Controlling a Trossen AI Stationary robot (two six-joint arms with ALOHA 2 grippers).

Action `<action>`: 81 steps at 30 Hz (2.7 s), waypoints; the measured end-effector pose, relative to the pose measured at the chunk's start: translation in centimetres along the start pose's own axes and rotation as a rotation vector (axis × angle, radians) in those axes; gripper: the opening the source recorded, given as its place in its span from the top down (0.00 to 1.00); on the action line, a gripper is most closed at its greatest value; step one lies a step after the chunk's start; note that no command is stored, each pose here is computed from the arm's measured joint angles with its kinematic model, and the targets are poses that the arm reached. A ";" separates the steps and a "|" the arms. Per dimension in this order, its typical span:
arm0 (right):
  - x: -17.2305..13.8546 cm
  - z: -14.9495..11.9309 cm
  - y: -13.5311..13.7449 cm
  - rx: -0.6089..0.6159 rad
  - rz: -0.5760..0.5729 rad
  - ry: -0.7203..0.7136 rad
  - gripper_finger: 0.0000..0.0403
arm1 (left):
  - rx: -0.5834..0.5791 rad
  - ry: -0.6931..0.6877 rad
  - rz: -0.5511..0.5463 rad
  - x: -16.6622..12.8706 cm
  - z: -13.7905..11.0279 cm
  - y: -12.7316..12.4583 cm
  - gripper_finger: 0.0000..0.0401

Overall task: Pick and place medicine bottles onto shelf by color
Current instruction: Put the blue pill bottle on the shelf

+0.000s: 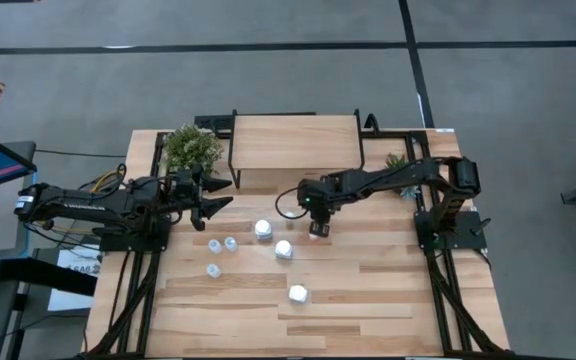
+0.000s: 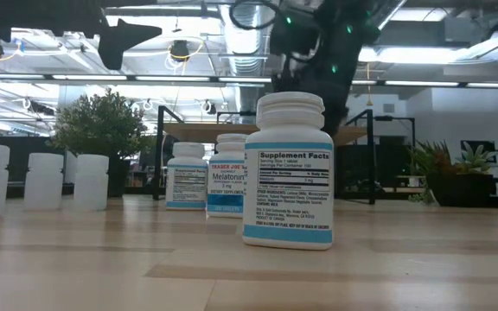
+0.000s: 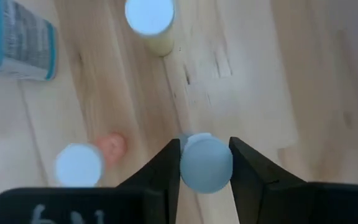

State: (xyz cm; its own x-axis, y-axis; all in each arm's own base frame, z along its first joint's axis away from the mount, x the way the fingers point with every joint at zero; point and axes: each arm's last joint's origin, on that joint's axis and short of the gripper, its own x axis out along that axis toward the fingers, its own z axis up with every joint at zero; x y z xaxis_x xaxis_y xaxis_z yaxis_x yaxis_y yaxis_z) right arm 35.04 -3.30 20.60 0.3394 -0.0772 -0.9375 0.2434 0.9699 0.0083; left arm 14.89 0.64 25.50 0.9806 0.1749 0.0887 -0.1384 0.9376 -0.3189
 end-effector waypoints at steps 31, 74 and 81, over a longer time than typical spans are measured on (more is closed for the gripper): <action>-14.9 1.8 -20.8 0.416 -0.194 -0.158 0.70 | 0.000 -0.002 -0.001 0.0 0.0 0.0 0.39; -12.6 1.9 -19.9 0.247 -0.292 -0.105 0.51 | 0.001 -0.004 0.007 0.0 0.0 0.0 0.39; -13.3 2.3 -19.9 0.245 -0.299 -0.135 0.52 | 0.001 -0.004 0.007 0.0 0.0 0.0 0.39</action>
State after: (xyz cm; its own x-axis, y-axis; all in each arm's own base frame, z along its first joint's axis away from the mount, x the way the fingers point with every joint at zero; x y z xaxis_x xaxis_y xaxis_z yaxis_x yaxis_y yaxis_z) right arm 27.77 -22.10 33.74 0.3327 -0.3928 -0.8573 0.5534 0.8174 -0.1598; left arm 14.88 0.66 25.50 0.9791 0.1824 0.0899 -0.1453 0.9367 -0.3187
